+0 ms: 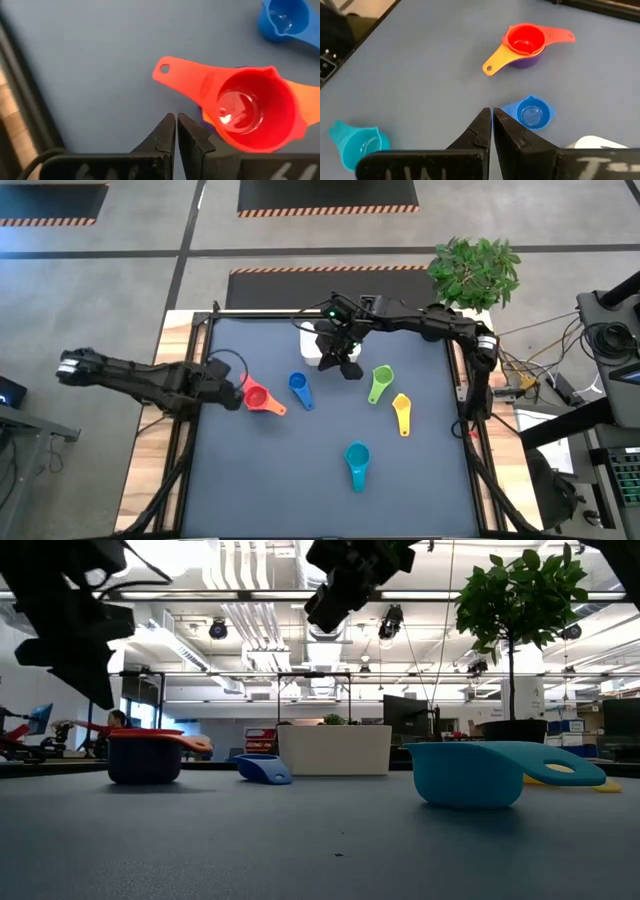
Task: Nest measuring cups in basket
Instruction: Stack the red measuring cup on top of the orange measuring cup
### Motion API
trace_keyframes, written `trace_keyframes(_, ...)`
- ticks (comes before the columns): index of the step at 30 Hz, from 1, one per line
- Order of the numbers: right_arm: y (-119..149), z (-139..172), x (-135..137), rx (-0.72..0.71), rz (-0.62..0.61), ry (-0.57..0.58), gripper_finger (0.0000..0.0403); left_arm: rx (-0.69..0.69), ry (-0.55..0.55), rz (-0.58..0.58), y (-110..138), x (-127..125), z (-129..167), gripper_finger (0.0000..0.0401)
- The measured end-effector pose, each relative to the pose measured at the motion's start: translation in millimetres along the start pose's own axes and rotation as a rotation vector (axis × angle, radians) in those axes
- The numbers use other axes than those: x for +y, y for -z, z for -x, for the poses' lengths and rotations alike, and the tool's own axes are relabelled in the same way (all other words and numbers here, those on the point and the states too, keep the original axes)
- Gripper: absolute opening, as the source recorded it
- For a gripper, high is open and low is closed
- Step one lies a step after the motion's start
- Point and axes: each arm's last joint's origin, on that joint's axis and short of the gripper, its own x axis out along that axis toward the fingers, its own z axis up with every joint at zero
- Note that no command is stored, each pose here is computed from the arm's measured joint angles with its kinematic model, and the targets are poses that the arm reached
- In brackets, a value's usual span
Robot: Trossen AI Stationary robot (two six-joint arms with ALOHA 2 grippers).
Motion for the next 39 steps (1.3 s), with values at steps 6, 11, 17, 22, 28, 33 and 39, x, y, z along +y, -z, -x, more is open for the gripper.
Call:
trace_keyframes(6,7.8,0.3,2.1,0.011,0.017,-0.005,0.0009,0.084,-0.046,0.04,-10.2,5.4,-15.3,0.0)
trace_keyframes(11,17.8,-4.6,1.2,0.037,0.013,-0.019,0.0009,0.088,-0.015,0.047,-13.0,1.7,-32.6,0.0)
trace_keyframes(17,24.0,-4.2,-2.2,0.045,-0.001,-0.017,0.0009,0.117,-0.062,0.029,-13.4,-0.8,-46.5,0.0)
trace_keyframes(22,26.2,-1.9,-5.2,0.045,-0.009,-0.009,0.0009,0.121,-0.066,0.0,-15.1,-7.7,-55.0,0.0)
trace_keyframes(28,26.5,-1.4,-5.8,0.044,-0.009,-0.008,0.0009,0.088,-0.037,-0.047,-20.3,-19.1,-64.9,0.0)
trace_keyframes(33,26.5,-1.4,-5.8,0.045,-0.015,-0.008,0.0009,0.075,-0.051,-0.094,-26.4,-25.1,-67.1,0.0)
trace_keyframes(39,27.5,-4.0,-7.2,0.042,-0.022,-0.009,0.0009,0.037,-0.049,-0.182,-38.3,-33.4,-61.5,0.0)
